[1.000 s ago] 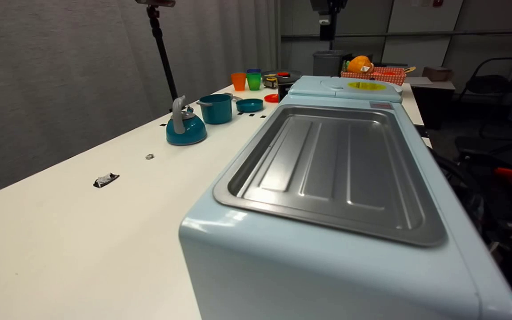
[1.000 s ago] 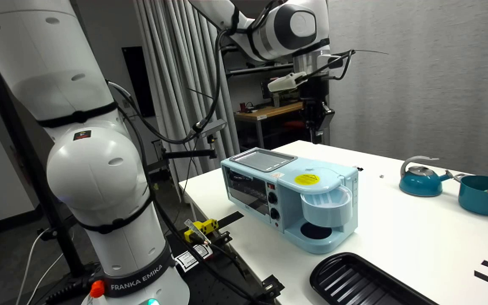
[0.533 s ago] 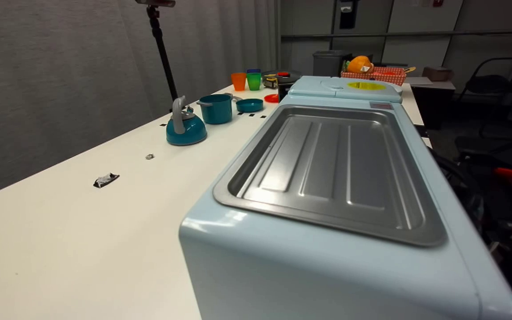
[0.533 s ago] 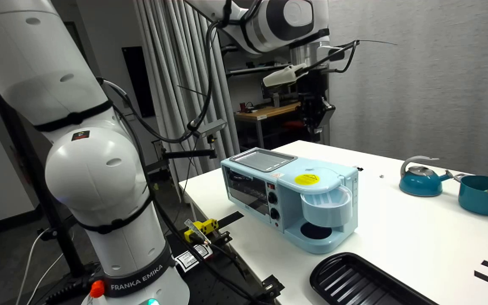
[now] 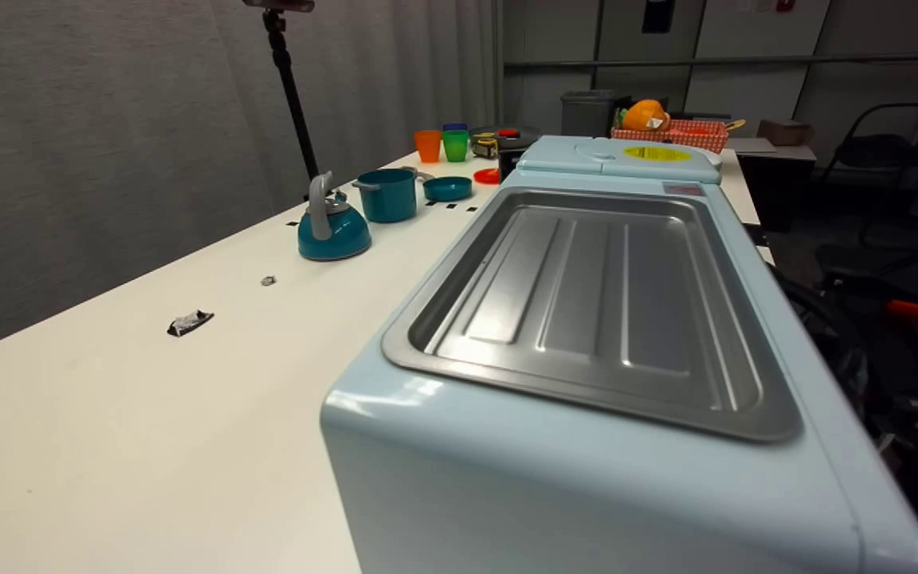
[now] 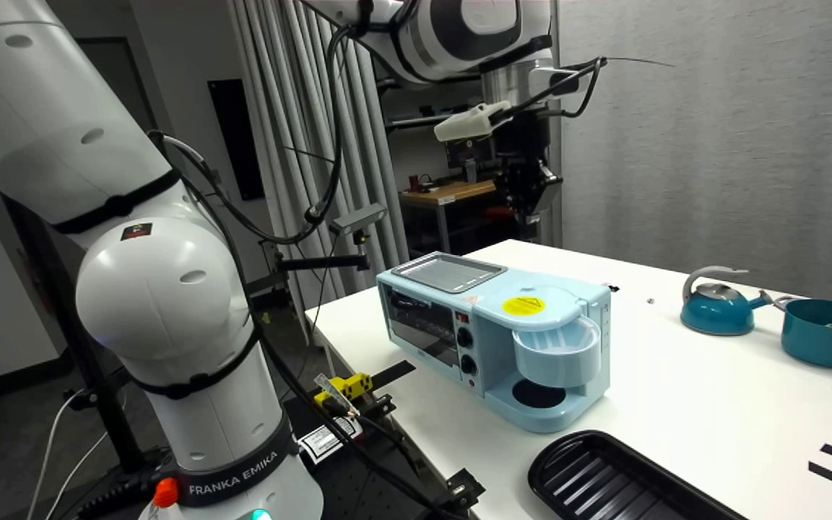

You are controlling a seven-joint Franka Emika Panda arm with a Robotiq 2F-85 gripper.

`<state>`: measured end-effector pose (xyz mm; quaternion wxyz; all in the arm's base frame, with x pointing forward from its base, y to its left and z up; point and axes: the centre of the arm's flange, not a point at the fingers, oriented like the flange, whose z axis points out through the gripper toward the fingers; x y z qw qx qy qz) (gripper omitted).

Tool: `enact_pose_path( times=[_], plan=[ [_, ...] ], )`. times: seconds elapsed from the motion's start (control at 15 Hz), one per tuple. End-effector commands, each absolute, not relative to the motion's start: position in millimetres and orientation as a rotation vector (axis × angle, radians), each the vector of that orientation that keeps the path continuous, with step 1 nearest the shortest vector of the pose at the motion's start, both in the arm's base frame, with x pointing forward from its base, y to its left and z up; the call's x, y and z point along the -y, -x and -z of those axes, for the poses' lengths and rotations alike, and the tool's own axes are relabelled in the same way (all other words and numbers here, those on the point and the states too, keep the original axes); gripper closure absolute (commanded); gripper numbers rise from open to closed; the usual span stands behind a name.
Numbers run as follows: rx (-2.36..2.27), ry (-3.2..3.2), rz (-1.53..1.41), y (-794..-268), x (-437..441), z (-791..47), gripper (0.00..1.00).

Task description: Push down on the button on top of the microwave oven.

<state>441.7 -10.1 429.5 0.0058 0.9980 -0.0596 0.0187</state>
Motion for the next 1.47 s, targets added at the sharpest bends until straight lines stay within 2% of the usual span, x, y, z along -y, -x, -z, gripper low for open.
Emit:
enact_pose_path(
  times=[0.0, 0.53, 0.6, 1.4],
  plan=[
    [0.208, -3.161, -0.186, -421, 17, -442, 0.66],
    [0.226, -3.164, -0.405, -413, 19, -456, 0.06],
    [0.224, -3.166, -0.410, -412, 19, -456, 0.01],
    [0.235, -3.146, -0.348, -417, 14, -450, 0.00]
  ],
)
